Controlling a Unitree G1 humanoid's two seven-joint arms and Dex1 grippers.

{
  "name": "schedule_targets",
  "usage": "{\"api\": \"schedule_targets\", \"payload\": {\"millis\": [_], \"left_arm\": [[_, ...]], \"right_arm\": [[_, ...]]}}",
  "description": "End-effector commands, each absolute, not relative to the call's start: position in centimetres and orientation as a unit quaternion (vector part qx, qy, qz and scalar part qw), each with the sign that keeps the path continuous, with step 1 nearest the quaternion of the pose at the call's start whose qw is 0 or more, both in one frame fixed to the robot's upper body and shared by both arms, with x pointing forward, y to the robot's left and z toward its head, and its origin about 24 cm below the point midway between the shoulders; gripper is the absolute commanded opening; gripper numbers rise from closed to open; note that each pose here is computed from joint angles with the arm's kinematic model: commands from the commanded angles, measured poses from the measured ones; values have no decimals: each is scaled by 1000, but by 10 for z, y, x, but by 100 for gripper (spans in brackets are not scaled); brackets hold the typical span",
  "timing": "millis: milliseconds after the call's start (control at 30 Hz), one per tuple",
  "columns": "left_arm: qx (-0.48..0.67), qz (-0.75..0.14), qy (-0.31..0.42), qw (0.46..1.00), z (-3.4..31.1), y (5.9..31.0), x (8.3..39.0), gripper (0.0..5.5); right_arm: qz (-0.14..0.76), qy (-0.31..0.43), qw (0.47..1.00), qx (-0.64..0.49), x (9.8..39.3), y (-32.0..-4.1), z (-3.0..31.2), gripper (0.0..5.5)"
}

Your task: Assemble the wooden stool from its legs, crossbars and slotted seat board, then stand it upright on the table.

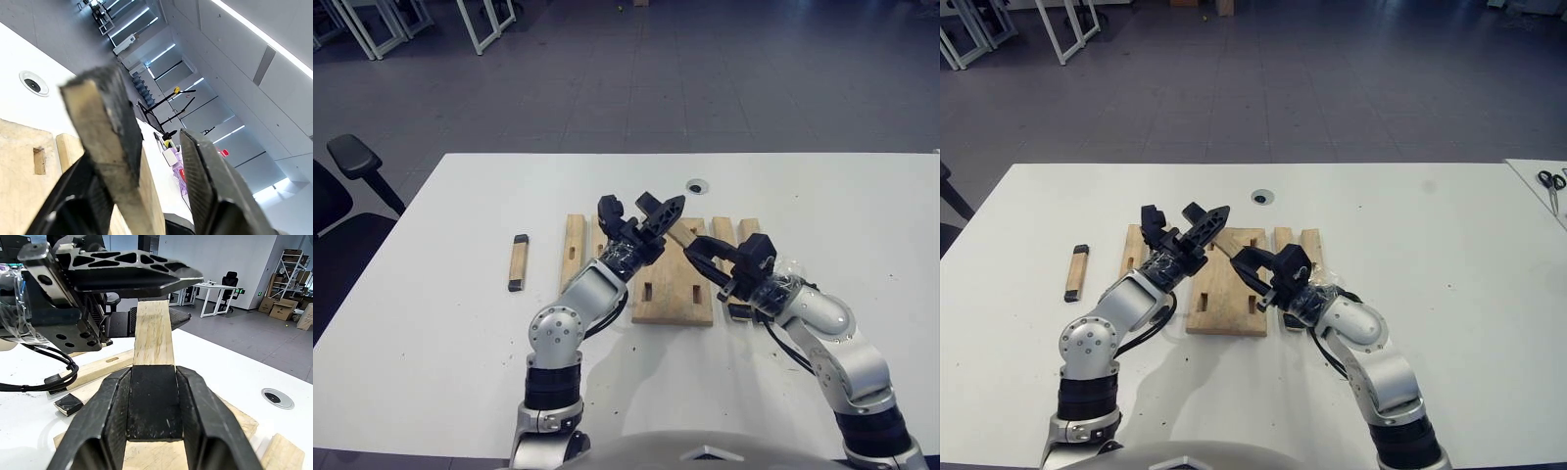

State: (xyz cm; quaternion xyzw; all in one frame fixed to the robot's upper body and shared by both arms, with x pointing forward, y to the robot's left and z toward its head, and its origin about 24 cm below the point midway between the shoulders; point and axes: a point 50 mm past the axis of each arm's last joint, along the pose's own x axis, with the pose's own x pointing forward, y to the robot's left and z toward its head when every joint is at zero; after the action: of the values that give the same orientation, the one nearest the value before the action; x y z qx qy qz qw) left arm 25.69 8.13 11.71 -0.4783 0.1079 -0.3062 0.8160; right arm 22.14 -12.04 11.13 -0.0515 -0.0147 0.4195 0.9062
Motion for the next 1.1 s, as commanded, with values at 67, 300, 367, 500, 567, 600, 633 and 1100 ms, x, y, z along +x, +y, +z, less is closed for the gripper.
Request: {"api": "schedule_targets", "payload": {"millis": [67,300,367,500,567,600,633,1100], "left_arm": [[-481,-301,101,817,117,84,259,111],[-487,-267,138,820,100,88,261,52],[-486,-245,143,827,95,92,264,52],[-478,-206,169,837,83,99,268,45],[-480,-195,163,840,85,103,269,42],[-480,-188,156,843,87,107,271,42],[-477,-181,148,847,89,112,273,42],[-135,51,-5,990,91,197,271,42]], "right_arm": [[409,5,910,-69,223,-127,107,128],[404,4,911,-81,225,-128,106,128],[410,2,907,-95,224,-126,105,128],[407,7,904,-134,224,-126,102,184],[404,19,905,-135,223,-130,100,220],[402,22,904,-141,222,-132,99,240],[400,29,904,-148,221,-135,97,260],[213,78,956,-185,244,-178,71,264]]}}
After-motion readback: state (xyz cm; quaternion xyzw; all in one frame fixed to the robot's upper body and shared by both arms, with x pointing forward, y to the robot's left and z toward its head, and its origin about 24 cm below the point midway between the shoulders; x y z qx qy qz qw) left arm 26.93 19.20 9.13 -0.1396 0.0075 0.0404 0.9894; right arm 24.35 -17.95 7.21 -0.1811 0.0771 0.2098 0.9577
